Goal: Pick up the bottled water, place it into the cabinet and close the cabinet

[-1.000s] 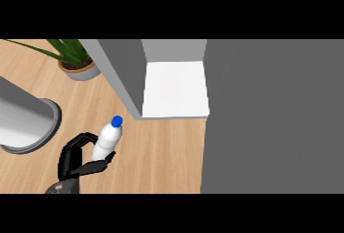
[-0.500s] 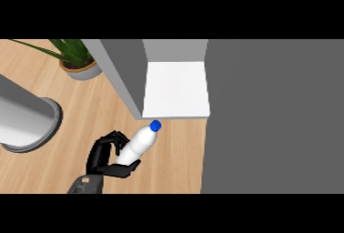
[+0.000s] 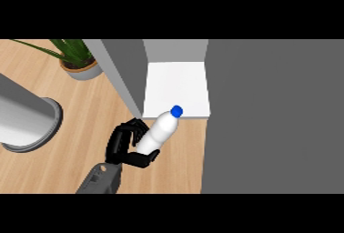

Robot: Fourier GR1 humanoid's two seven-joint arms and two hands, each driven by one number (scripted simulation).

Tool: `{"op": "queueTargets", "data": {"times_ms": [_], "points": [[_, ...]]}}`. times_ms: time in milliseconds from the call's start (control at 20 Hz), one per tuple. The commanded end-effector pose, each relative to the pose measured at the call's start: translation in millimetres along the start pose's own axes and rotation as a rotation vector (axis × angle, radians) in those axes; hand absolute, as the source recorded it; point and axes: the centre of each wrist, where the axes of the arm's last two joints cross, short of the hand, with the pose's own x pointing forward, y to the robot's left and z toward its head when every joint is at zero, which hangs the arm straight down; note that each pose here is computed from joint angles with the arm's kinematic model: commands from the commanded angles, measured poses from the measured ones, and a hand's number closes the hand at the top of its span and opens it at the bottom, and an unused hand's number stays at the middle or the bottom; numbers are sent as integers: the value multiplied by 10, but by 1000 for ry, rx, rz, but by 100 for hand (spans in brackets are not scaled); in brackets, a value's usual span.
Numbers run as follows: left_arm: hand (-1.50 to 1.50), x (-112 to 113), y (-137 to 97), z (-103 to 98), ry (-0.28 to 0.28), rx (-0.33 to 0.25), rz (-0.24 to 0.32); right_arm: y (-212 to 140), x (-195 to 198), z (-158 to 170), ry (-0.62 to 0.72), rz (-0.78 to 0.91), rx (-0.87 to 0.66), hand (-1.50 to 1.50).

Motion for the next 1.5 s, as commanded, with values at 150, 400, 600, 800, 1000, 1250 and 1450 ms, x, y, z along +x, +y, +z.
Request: {"op": "queueTargets", "data": {"times_ms": [150,400,600,800,1000,1250,1450], "points": [[150,331,-551,-379,47,20,-15,-49,279,-44,-53,0,3,-150],[150,632,-778,-728,61,22,-6,-8,290,-53,-53,-2,-20,-150],[150,800,-903,-940,58,55,-59,-72,263,-1,-58,11,-37,-150],[150,821,-904,-1209,86,103,-94,-172,301,15,-61,9,-15,-150],[150,891,-824,-1441,127,140,-52,-238,189,34,-72,22,7,-150],[150,1006,-845,-1660,141,246,-150,-221,229,64,-62,12,-9,-150],[150,942,-765,-1721,146,321,-291,-210,158,54,-67,29,2,-150]]}}
